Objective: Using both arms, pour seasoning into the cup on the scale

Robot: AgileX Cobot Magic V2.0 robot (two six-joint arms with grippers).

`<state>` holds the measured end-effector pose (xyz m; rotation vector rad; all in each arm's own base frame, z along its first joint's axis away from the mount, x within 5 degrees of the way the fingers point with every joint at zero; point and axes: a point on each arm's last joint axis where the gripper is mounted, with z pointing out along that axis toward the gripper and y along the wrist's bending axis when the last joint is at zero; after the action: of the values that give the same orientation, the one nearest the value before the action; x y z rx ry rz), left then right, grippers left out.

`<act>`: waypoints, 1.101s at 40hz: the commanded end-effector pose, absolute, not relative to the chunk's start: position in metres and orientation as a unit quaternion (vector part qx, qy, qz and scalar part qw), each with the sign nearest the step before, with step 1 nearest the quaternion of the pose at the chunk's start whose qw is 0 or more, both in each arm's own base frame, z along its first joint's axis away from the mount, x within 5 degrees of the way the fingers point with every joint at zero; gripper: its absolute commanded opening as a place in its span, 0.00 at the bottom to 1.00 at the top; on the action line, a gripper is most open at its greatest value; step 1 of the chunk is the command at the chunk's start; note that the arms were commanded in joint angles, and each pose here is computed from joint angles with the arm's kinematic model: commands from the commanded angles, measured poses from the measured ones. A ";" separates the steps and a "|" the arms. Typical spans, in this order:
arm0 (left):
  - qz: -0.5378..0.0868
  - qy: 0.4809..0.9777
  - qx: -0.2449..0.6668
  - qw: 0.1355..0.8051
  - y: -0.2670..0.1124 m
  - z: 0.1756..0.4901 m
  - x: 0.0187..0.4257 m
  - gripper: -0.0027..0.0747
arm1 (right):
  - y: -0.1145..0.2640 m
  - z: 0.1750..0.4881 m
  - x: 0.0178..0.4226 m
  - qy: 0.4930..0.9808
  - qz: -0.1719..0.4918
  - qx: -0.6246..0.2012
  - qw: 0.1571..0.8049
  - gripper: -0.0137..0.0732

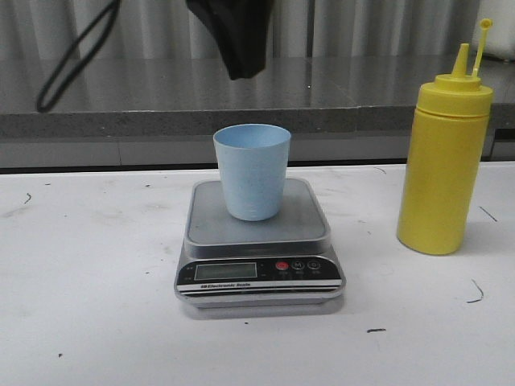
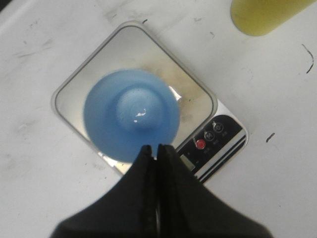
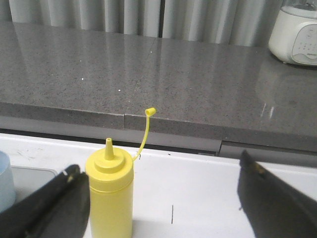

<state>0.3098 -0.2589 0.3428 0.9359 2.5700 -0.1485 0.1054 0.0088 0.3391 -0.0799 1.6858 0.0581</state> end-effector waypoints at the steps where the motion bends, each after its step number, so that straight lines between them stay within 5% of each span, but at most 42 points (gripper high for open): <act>1: -0.066 0.917 0.300 0.252 -0.225 0.379 0.297 0.01 | 0.008 0.357 0.106 0.711 0.024 -0.031 0.702 0.87; 13: -0.068 0.927 0.185 0.319 -0.128 0.363 0.262 0.01 | 0.008 0.357 0.106 0.711 0.024 -0.031 0.702 0.87; 24: -0.076 0.875 0.067 0.474 -0.048 0.353 0.184 0.01 | 0.008 0.357 0.106 0.711 0.024 -0.031 0.702 0.87; 33: -0.093 0.765 0.040 0.637 -0.020 0.343 0.101 0.01 | 0.008 0.357 0.106 0.711 0.024 -0.031 0.702 0.87; 44: -0.093 0.713 0.030 0.695 -0.010 0.326 0.058 0.01 | 0.008 0.357 0.106 0.711 0.024 -0.031 0.702 0.87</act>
<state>0.0615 -0.0101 0.3106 0.0773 1.7364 -0.1878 0.1054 0.0088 0.3389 -0.0800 1.6874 0.0582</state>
